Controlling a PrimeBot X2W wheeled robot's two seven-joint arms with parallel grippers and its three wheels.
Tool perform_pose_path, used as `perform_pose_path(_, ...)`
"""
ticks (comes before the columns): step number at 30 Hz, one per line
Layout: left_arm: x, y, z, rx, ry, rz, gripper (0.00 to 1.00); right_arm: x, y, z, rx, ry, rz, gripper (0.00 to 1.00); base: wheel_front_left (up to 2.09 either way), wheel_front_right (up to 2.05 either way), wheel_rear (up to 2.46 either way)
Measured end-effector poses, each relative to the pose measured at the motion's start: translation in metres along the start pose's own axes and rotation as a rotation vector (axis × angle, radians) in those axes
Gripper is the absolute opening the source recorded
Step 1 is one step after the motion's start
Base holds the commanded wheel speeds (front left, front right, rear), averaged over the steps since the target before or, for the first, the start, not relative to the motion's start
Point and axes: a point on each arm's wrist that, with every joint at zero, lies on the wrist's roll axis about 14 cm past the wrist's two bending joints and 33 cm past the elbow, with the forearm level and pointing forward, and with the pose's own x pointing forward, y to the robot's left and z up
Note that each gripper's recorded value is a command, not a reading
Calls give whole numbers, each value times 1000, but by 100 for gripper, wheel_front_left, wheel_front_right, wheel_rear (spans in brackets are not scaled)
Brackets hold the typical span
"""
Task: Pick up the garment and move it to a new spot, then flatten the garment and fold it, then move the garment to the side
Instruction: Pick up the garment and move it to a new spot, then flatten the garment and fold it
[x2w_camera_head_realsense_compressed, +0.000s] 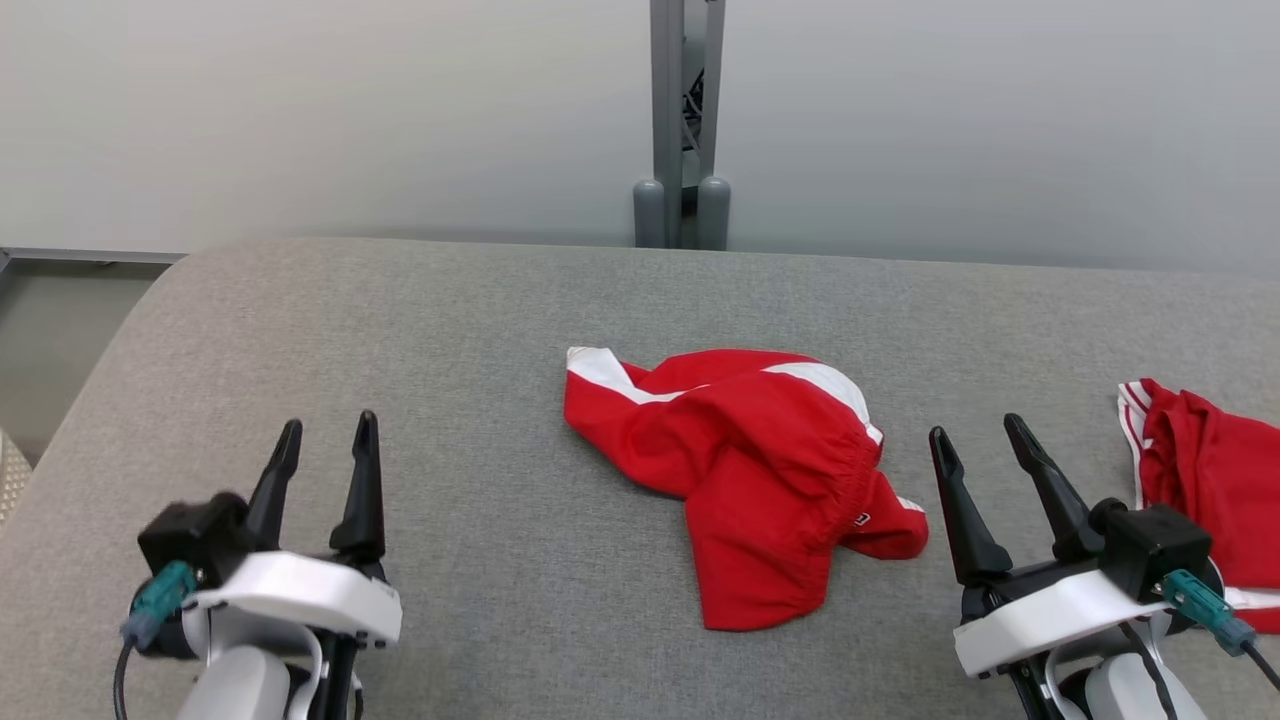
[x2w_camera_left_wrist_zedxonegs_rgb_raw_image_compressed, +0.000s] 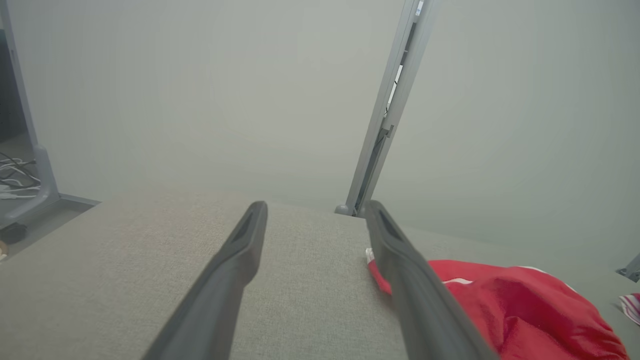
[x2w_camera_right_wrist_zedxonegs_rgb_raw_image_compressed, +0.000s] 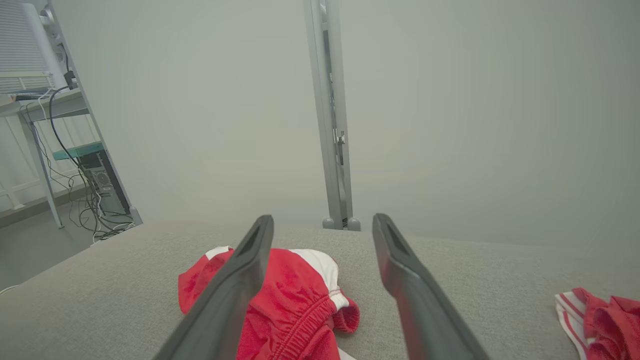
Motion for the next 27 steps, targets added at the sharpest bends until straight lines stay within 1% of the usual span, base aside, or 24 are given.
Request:
perform_pose_path(2, -11, 8, -3, -18, -6, 36, 100, 0, 2, -6, 8, 19, 6, 100, 0, 0, 0)
perform_pose_path(7, -27, 17, -8, -31, -16, 75, 100, 1, 6, -17, 24, 53, 21, 100, 0, 0, 0)
perform_pose_path(11, -30, 20, -6, -25, -28, 77, 100, 0, 7, -27, 68, 85, 14, 100, 0, 0, 0)
perform_pose_path(14, -31, 20, -8, -12, -21, 73, 100, -1, -1, -44, 112, 138, -18, 100, 0, 0, 0)
perform_pose_path(19, -31, 21, -17, 0, 7, 71, 100, 7, -1, -77, 286, 293, -59, 100, 0, 0, 0)
perform_pose_path(21, -30, 21, -23, 4, 23, 65, 100, 17, 1, -79, 374, 320, -69, 100, 0, 0, 0)
perform_pose_path(24, -26, 19, -25, -8, 31, 58, 100, 29, 0, -83, 470, 363, -78, 100, 0, 0, 0)
perform_pose_path(27, -24, 18, -28, -18, 40, 57, 100, 33, 3, -96, 569, 436, -86, 100, 0, 0, 0)
